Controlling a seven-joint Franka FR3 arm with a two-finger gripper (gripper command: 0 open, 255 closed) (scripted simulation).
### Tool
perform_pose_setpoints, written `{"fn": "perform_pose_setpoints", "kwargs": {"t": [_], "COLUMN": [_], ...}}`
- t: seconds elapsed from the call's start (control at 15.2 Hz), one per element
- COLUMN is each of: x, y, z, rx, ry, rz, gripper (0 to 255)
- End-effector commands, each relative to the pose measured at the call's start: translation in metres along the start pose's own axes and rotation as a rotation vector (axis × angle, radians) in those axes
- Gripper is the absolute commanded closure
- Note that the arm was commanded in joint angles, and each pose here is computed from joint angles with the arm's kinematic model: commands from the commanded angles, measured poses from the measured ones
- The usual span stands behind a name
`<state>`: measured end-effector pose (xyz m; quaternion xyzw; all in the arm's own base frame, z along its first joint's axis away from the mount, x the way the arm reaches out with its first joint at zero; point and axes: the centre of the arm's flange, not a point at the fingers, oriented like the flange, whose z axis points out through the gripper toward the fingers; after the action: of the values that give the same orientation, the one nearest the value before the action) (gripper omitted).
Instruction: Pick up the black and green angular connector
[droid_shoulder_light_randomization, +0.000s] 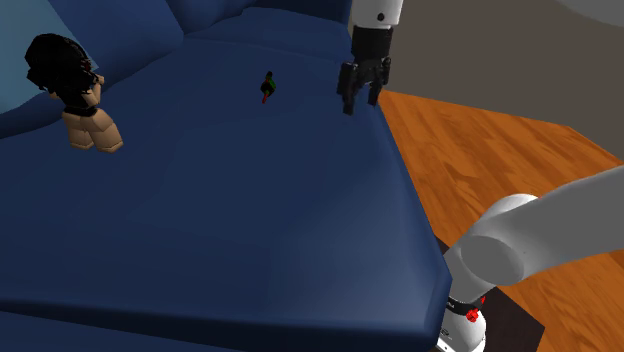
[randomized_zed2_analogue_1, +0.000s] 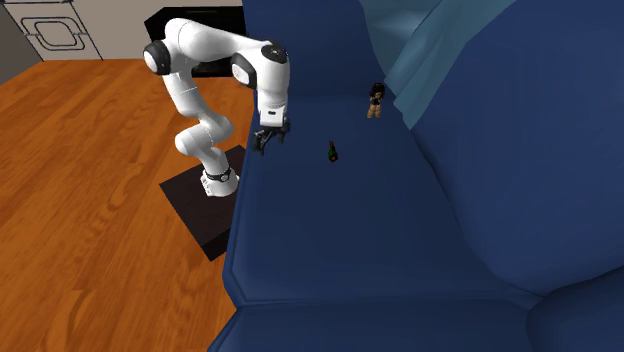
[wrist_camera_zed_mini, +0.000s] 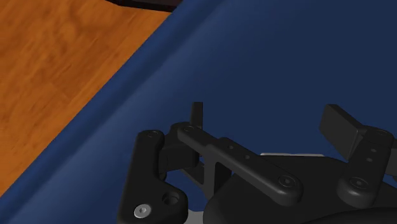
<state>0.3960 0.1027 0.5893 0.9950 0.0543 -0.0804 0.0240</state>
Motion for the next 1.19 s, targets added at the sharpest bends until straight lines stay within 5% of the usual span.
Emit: {"fn": "perform_pose_setpoints", "kwargs": {"t": [0.0, 0.92, 1.12], "x": [0.022, 0.165, 0.172], "y": [-0.019, -0.133, -0.137], "z": [-0.007, -0.064, -0.055], "rx": [-0.013, -0.110, -0.113], "ry": [0.002, 0.012, 0.012], "rz": [0.011, 0.082, 0.084], "gripper": [0, 0, 0]}}
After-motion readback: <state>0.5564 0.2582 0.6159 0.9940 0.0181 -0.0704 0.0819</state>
